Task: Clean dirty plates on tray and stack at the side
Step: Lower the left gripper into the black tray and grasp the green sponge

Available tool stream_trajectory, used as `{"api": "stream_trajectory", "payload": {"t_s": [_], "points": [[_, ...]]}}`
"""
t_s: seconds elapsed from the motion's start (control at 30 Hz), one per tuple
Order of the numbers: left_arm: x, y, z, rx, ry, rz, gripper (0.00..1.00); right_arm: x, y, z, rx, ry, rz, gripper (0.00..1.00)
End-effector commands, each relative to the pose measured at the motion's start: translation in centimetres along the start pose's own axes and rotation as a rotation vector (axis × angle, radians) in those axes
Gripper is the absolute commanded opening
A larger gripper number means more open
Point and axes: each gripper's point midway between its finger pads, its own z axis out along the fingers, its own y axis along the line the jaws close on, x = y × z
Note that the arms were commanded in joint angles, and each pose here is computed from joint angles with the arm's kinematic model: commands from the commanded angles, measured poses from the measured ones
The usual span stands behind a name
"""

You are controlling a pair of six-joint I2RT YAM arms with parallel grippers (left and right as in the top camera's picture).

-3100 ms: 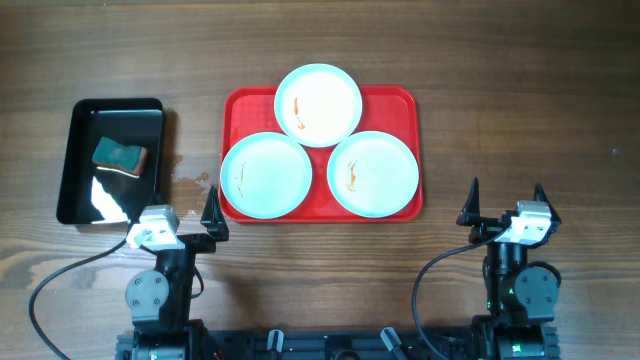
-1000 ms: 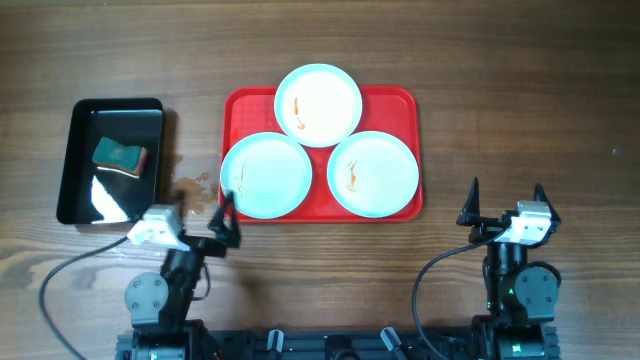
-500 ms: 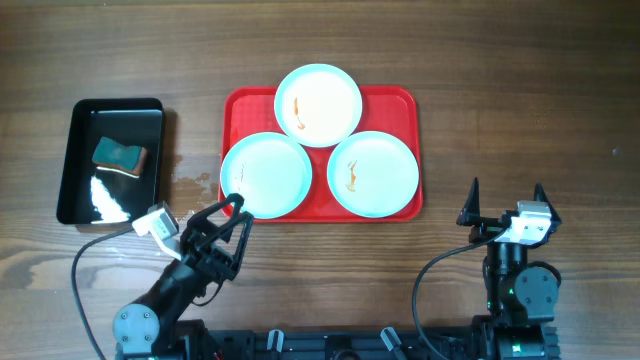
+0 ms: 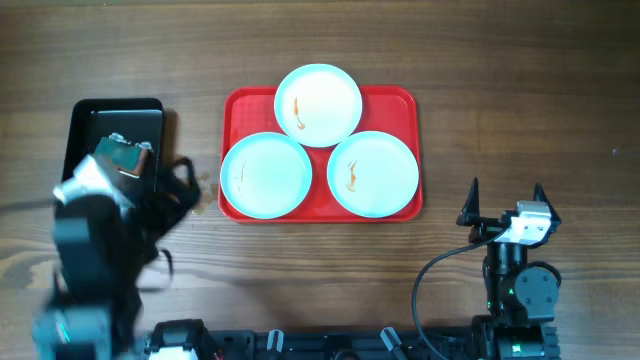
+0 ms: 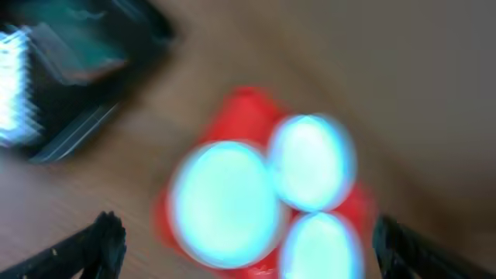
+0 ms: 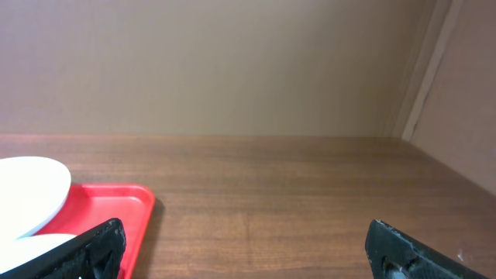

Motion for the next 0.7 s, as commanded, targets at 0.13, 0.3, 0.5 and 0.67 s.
{"api": "stream_trajectory", "payload": {"t_s": [0.13, 0.3, 0.5, 0.67], "points": [[-3.7, 0.9, 5.2, -0.341, 0.159, 0.107, 1.00, -0.3, 0.1, -0.1, -0.008, -0.016, -0.006, 1.00], [-2.9, 1.6, 10.2, -0.386, 0.271, 0.081, 1.00, -0.3, 0.1, -0.1, -0.008, -0.016, -0.006, 1.00], [-5.6, 4.2, 14.2, -0.405, 0.279, -0.108, 1.00, -0.3, 0.1, -0.1, -0.008, -0.016, -0.005, 1.00], [-6.8, 10.6, 16.5, -0.576, 0.255, -0.344, 1.00, -0.3, 0.1, -0.1, -0.008, -0.016, -0.006, 1.00]]}}
